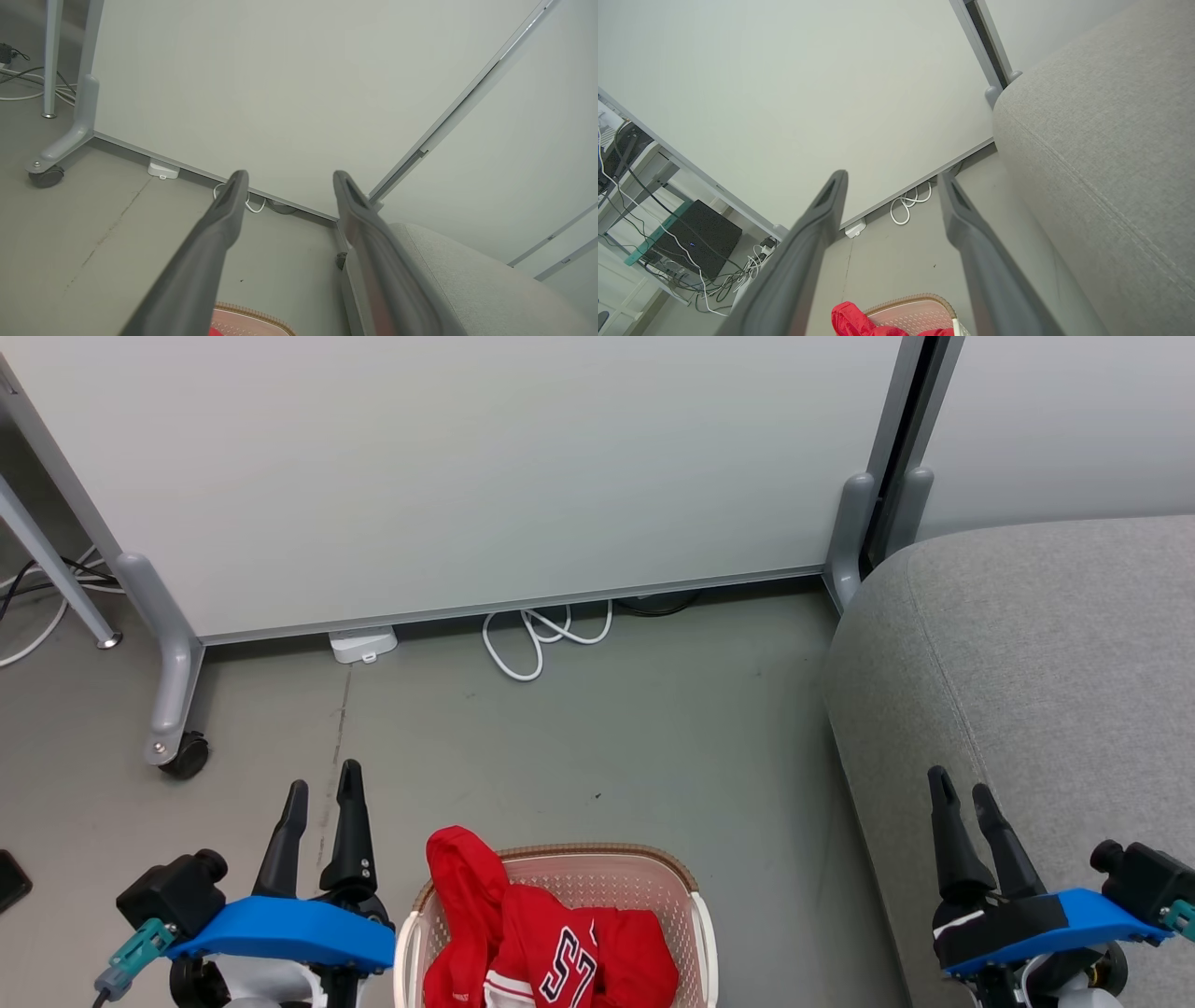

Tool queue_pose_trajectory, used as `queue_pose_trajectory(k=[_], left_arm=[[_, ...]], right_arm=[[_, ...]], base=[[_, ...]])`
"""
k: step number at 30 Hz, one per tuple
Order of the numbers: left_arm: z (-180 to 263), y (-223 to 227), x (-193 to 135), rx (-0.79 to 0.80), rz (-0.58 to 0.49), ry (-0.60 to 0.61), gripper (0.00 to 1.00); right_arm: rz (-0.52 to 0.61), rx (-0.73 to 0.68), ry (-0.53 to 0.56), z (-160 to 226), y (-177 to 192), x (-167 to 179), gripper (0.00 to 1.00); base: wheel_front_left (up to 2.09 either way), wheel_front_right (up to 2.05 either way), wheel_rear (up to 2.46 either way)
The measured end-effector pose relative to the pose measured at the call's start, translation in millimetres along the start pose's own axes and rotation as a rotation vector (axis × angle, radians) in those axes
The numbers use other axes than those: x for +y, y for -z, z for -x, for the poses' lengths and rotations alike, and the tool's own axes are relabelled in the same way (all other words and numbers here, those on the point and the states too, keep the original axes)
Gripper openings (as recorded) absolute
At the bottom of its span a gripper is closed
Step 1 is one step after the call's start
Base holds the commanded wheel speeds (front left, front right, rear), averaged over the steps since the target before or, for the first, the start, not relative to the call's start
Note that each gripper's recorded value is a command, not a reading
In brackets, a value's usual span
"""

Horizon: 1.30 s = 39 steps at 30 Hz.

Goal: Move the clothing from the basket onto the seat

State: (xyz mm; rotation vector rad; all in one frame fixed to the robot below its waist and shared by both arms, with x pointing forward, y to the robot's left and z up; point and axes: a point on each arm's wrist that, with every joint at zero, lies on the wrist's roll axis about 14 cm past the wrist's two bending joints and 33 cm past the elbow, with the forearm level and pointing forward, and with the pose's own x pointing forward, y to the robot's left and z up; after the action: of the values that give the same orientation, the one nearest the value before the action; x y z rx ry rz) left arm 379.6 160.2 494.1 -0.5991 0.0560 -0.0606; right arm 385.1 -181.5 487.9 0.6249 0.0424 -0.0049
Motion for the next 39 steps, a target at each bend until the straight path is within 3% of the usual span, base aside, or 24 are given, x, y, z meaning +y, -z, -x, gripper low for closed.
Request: queue_pose_trajectory(k=[14,39], left_arm=[[0,4,-4,0.001,-0.153,0.026,1.00],[2,16,-5,0.007,-0.311,0.054,1.00]], right_arm=[[0.169,-0.002,-0.020,-3,-1,3,1.00],[0.403,-0.011,-0.042,-3,-2,4,1.00]], base=[[0.00,0.00,0.00],[0.00,0.00,0.00]])
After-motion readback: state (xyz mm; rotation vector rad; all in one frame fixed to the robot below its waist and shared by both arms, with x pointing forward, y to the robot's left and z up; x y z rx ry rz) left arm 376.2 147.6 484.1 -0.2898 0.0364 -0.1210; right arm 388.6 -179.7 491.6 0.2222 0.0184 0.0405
